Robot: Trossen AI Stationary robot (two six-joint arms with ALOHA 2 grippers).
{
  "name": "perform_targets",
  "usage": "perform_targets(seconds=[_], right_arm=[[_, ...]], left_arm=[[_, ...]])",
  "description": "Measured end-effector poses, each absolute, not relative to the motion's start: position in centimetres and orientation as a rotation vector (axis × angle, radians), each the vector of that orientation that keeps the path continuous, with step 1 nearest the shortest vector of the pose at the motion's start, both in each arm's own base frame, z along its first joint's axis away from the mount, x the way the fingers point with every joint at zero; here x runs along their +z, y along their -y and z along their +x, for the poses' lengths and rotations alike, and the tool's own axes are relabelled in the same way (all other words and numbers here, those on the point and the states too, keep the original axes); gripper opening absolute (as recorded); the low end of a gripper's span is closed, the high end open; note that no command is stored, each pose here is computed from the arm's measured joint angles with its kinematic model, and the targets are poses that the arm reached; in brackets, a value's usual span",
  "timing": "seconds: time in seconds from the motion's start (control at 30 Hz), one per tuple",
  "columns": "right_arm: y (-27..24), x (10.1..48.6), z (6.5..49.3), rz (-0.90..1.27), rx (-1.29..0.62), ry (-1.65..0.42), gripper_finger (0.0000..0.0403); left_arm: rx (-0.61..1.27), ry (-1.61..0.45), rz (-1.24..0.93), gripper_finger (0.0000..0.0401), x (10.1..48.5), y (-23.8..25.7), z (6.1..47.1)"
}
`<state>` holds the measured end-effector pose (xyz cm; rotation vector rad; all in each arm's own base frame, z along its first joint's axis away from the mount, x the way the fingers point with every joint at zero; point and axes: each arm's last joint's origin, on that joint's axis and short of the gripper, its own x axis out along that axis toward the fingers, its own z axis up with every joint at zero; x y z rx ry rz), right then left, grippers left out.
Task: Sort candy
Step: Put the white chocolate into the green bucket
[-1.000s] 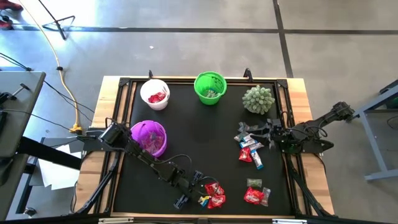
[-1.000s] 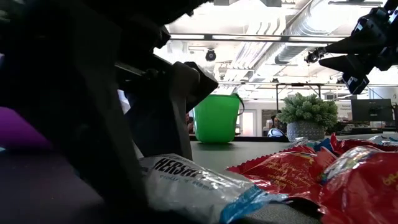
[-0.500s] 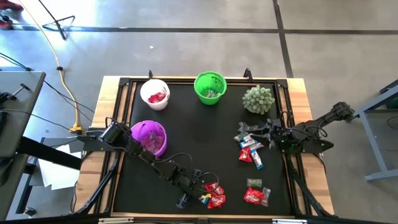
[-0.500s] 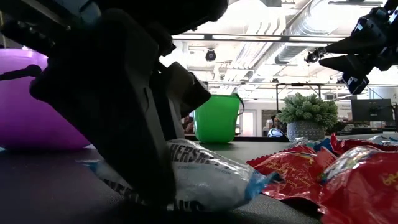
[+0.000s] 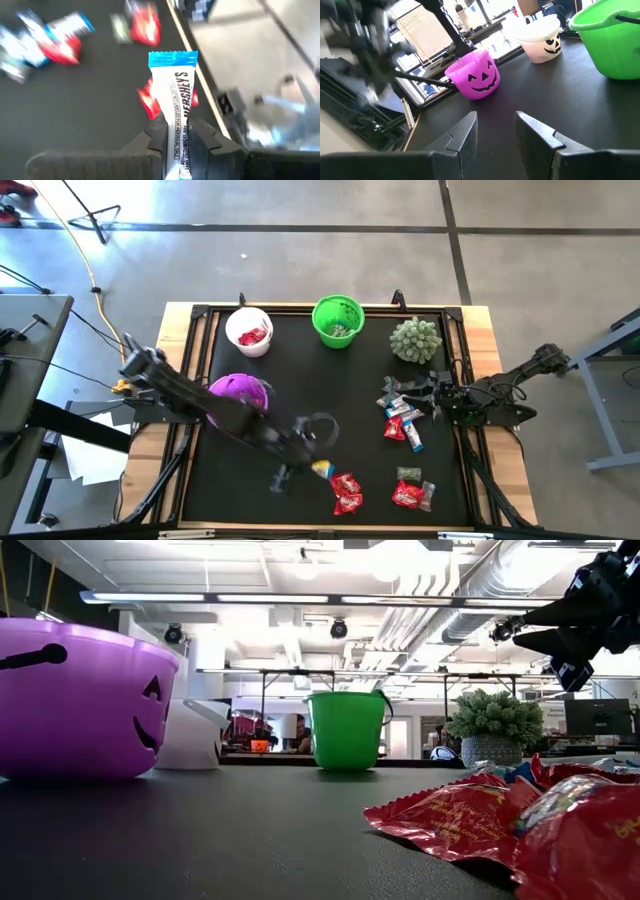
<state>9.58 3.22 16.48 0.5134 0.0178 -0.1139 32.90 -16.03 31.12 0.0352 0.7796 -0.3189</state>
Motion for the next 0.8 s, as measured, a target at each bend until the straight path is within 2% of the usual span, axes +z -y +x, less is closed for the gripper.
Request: perform_targets(seconds=[0.13, 0.3, 0.6, 0.8], right_arm=[[-3.2, 16.5, 9.6, 0.513, -0.114, -0.018, 0.0126], [-3.2, 16.5, 9.6, 0.513, -0.114, -0.018, 0.0126], [-3.2, 16.5, 9.6, 0.513, -0.114, -0.018, 0.0126], [-3.2, 16.5, 9.6, 0.513, -0.114, -0.018, 0.0126]], left_arm=[[-0.218, -0.626, 0.063, 0.0032, 35.4, 13.7, 31.1], [-0.061, -0.499, 0.066, 0.0032, 38.8, 10.9, 29.1], [0.267, -0.446, 0.145, 0.0032, 40.3, 5.9, 28.7], [0.53, -0.457, 0.193, 0.0032, 40.4, 0.8, 29.2]])
